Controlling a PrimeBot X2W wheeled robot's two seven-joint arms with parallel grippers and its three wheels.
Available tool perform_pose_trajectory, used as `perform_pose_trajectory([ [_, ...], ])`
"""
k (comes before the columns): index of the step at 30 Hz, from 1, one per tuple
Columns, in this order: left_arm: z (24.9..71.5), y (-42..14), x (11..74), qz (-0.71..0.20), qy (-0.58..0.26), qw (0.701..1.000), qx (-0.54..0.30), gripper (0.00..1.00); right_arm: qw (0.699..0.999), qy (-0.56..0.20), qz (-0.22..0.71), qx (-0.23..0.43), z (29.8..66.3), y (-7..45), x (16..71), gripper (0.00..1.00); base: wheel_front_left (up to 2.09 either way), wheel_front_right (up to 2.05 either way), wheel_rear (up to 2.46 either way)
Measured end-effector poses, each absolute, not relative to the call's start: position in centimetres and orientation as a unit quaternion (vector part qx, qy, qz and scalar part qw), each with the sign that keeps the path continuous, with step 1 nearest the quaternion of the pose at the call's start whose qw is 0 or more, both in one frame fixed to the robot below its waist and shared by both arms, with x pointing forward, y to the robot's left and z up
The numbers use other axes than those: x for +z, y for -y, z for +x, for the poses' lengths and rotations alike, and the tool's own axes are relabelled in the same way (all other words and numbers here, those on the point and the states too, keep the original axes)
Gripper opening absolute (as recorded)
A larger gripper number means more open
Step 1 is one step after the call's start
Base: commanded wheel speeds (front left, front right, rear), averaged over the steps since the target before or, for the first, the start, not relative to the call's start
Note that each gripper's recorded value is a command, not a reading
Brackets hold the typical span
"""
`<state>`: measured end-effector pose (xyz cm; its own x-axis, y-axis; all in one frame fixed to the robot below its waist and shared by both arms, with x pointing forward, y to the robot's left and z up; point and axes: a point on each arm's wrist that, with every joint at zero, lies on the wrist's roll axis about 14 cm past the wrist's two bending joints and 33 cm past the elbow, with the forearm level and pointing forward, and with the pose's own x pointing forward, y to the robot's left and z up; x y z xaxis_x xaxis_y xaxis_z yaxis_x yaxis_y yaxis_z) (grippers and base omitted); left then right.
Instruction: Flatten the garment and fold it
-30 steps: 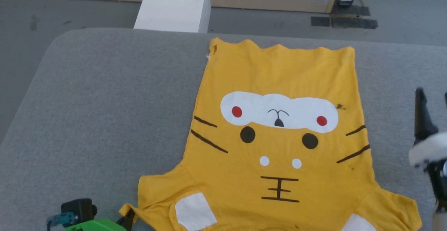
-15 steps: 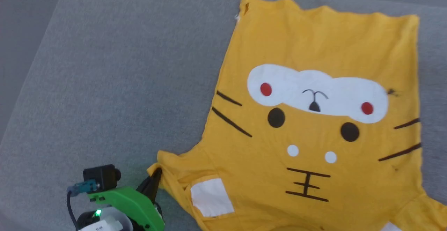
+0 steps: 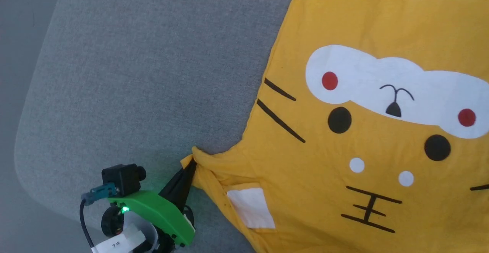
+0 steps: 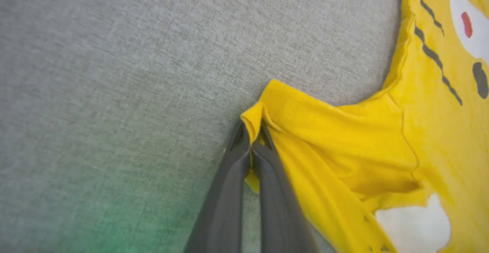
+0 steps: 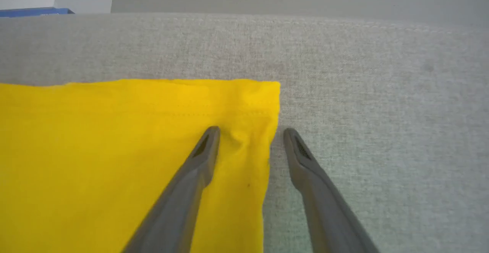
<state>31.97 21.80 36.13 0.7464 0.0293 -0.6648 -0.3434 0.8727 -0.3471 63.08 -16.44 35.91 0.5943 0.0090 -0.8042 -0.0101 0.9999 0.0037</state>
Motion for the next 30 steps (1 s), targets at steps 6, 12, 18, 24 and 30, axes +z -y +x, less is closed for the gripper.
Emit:
perform_pose_trajectory([
  [6,31.9,-22.2,36.2,-0.230,-0.336,0.907,0.110,0.00,0.908,-0.418,-0.028,0.006,63.3,16.2,36.6,0.00,0.00,0.00,0.00],
  [12,31.3,-22.8,36.8,-0.228,-0.329,0.909,0.119,0.00,0.961,-0.274,-0.014,0.020,62.0,16.6,38.6,0.00,0.00,0.00,0.00],
  [18,28.6,-24.2,37.4,-0.216,-0.342,0.904,0.139,0.00,0.981,-0.190,0.040,0.009,56.8,17.8,39.8,0.00,0.00,0.00,0.00],
  [24,27.1,-23.4,38.4,-0.214,-0.347,0.906,0.118,0.00,0.985,-0.160,0.044,-0.051,49.6,22.9,41.8,0.00,0.00,0.00,0.00],
  [30,27.7,-21.8,39.9,-0.210,-0.336,0.915,0.078,0.00,0.965,-0.222,0.039,-0.135,40.7,29.0,41.0,0.00,0.00,0.00,0.00],
])
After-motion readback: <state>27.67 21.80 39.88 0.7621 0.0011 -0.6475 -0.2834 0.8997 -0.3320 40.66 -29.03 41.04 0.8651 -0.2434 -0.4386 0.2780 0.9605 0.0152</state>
